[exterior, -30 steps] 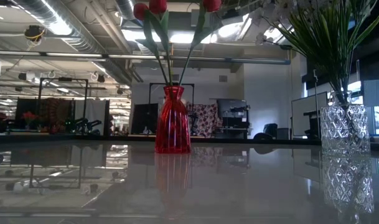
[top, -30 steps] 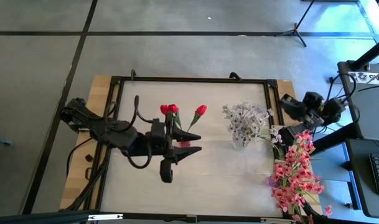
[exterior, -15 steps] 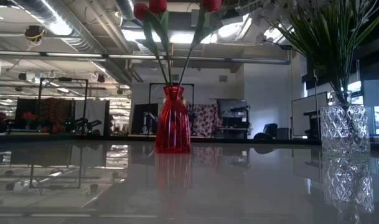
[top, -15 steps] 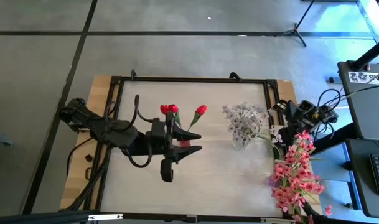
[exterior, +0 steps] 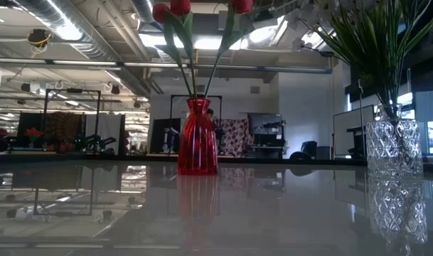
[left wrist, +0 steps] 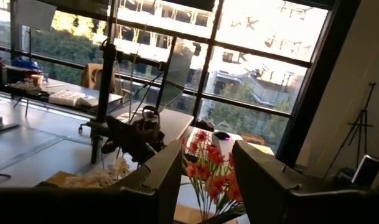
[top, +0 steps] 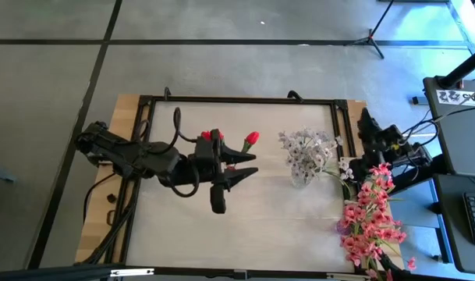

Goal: Sort flowers into vase by color
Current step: Return to Home Position

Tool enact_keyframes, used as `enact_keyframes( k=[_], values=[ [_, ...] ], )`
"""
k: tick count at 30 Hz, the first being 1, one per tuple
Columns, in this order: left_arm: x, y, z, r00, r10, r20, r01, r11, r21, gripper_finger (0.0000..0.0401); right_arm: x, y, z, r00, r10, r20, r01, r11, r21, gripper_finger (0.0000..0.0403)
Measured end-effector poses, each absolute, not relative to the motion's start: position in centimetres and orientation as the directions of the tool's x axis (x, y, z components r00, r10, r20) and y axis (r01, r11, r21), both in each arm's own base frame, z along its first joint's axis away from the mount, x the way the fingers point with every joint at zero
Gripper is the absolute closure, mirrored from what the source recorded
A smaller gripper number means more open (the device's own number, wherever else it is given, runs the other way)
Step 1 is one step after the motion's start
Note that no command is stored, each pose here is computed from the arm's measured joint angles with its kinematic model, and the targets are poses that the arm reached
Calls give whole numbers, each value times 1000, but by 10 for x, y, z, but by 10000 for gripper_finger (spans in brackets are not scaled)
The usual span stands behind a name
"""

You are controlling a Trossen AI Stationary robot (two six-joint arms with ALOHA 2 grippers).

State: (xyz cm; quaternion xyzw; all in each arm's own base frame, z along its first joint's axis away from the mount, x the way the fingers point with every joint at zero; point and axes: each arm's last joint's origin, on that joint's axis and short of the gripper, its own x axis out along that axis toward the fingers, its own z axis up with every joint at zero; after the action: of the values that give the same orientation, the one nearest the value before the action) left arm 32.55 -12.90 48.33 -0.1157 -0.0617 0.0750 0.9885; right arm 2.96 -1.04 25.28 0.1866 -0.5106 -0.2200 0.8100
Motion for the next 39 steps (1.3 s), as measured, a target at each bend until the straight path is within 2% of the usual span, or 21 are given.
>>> enact_keyframes(
  k=[4,8,18,24,27,29,34,36,39],
  values=[
    [327,-126,483,980,171,105,-141,959,-247,260,34,-16,246,373,-745,554,447,667,596,401],
    [327,-126,483,980,172,104,-141,958,-248,260,47,-18,235,382,-832,402,678,548,489,399],
    [326,-129,483,981,165,100,-133,955,-265,260,65,-30,209,265,-942,208,924,309,223,398],
    [324,-132,482,983,154,96,-124,957,-262,260,74,-33,186,288,-953,99,954,294,62,398],
    [324,-132,482,983,154,96,-125,957,-262,260,76,-33,176,302,-952,51,952,304,40,398],
    [324,-132,482,983,155,96,-125,957,-262,260,78,-33,171,355,-934,28,933,356,57,398],
    [325,-130,482,982,163,96,-133,956,-262,260,85,-29,172,579,-814,49,806,581,112,398],
    [326,-129,482,981,167,96,-137,955,-263,260,86,-29,173,615,-787,54,779,616,112,398],
    [326,-128,482,981,169,96,-138,955,-262,260,86,-29,173,616,-786,53,778,618,111,398]
  ],
)
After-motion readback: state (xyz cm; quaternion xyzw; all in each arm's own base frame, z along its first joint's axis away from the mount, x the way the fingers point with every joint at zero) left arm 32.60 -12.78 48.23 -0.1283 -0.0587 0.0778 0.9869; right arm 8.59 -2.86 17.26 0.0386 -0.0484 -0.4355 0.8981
